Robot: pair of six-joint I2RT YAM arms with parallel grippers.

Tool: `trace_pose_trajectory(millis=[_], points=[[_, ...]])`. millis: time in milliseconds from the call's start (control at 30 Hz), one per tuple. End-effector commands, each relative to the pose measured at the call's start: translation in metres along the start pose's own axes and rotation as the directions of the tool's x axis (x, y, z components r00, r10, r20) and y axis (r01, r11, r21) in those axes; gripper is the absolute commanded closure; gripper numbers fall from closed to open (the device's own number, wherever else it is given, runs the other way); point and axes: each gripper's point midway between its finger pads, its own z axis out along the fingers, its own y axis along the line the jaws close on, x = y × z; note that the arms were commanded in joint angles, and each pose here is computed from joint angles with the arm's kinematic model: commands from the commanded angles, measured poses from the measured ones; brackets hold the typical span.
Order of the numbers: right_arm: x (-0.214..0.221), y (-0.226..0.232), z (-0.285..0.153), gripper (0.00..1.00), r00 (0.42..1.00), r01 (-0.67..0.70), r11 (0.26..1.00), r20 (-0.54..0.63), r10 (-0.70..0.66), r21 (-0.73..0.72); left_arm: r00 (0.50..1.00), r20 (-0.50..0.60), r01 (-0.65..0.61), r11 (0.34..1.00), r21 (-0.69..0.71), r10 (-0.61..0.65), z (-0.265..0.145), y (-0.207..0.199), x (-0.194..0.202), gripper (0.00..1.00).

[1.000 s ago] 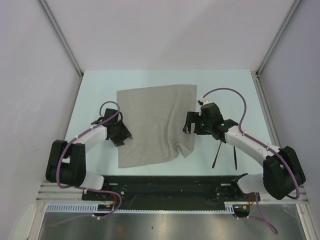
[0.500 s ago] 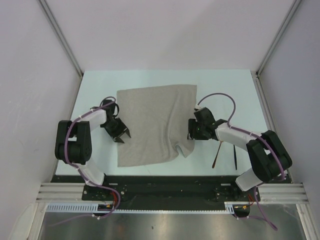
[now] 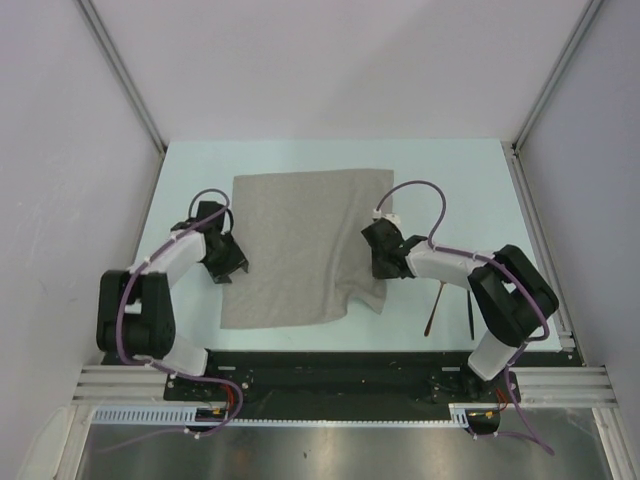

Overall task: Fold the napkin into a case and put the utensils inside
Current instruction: Flatten out the crumpled napkin at the center of the board.

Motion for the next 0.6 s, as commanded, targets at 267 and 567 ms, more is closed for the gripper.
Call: trace_pose_trajectory(millis=[267, 567], points=[[-0.035, -0.088, -0.001, 0.82, 0.997, -0.073, 0.978, 0.044, 0.066, 0.195, 0.969, 0.232, -0.173, 0.904, 0.391, 0.085, -0.096, -0.044, 0.012, 0.39], [-0.060, -0.082, -0.071, 0.01, 0.973, -0.093, 0.994, 0.216, 0.078, 0.063, 0.987, 0.078, -0.159, 0.914, 0.374, 0.140, -0.045, -0.050, 0.034, 0.40]])
